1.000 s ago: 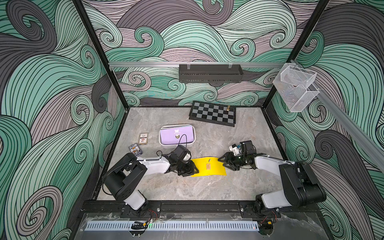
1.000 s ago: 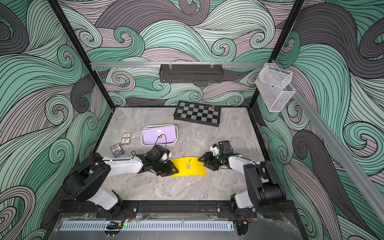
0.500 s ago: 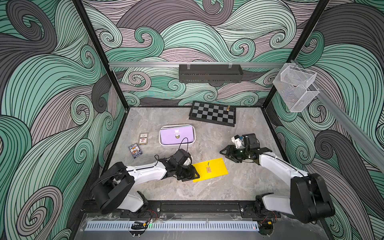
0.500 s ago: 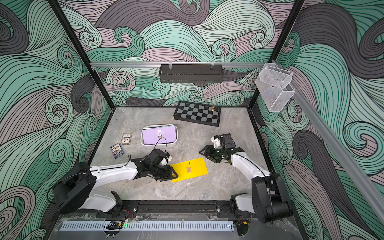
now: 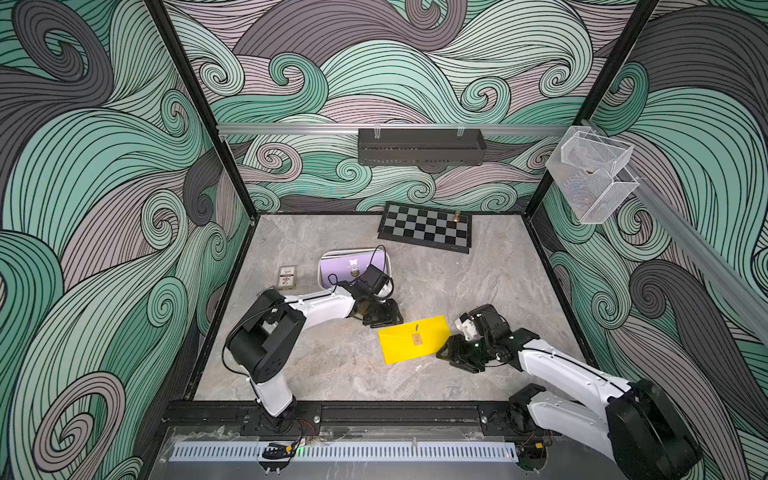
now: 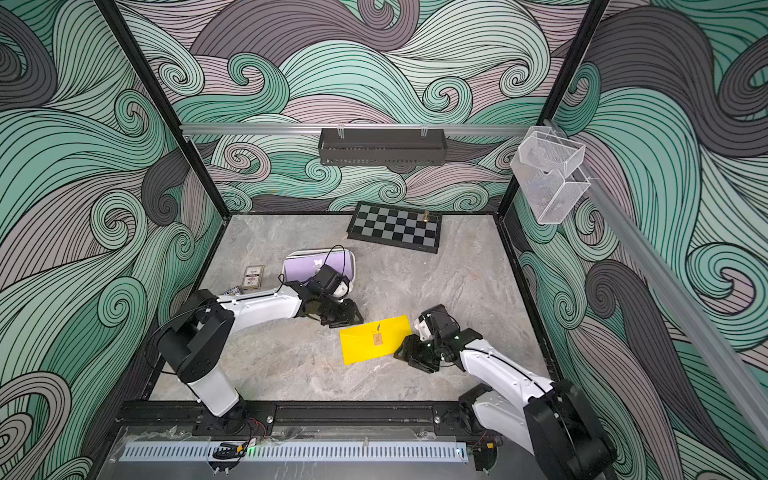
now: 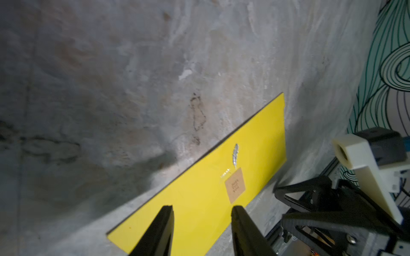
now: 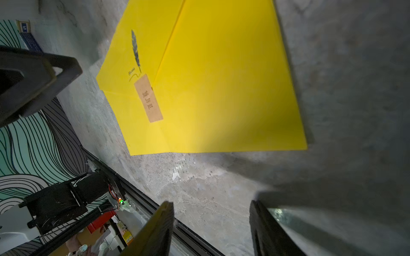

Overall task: Put the sealed envelopes into the storage box
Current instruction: Adjust the envelope at the center of the board.

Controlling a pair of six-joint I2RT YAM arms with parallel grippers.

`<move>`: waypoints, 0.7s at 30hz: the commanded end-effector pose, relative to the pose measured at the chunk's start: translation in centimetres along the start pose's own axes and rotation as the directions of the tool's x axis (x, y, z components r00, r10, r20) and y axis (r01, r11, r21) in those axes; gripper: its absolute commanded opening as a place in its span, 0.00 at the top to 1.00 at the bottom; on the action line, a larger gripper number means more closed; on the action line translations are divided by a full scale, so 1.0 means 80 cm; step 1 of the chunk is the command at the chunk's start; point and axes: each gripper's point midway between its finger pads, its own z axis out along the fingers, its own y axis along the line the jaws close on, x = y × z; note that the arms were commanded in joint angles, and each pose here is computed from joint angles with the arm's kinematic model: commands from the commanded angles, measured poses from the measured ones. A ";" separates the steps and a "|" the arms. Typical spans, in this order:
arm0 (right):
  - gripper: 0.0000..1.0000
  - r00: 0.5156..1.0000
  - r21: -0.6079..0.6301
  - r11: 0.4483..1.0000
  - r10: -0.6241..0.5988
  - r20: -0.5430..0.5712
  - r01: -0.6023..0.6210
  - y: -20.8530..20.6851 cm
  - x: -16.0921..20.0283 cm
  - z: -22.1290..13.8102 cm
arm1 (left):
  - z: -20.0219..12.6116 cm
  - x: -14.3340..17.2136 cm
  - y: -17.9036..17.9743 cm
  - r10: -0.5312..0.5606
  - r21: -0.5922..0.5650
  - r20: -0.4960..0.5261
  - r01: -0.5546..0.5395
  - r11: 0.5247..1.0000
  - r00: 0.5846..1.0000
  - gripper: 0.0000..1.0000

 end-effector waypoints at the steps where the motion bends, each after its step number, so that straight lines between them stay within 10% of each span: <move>1: 0.41 0.999 -0.003 1.000 0.031 0.032 -0.031 0.004 -0.012 0.007 | 0.007 -0.002 0.020 0.002 -0.042 -0.029 -0.004 0.999 1.000 0.53; 21: 0.40 0.995 0.014 1.000 -0.018 0.103 0.017 0.039 -0.116 0.006 | 0.013 0.102 -0.006 -0.043 0.092 -0.121 0.055 0.994 0.992 0.51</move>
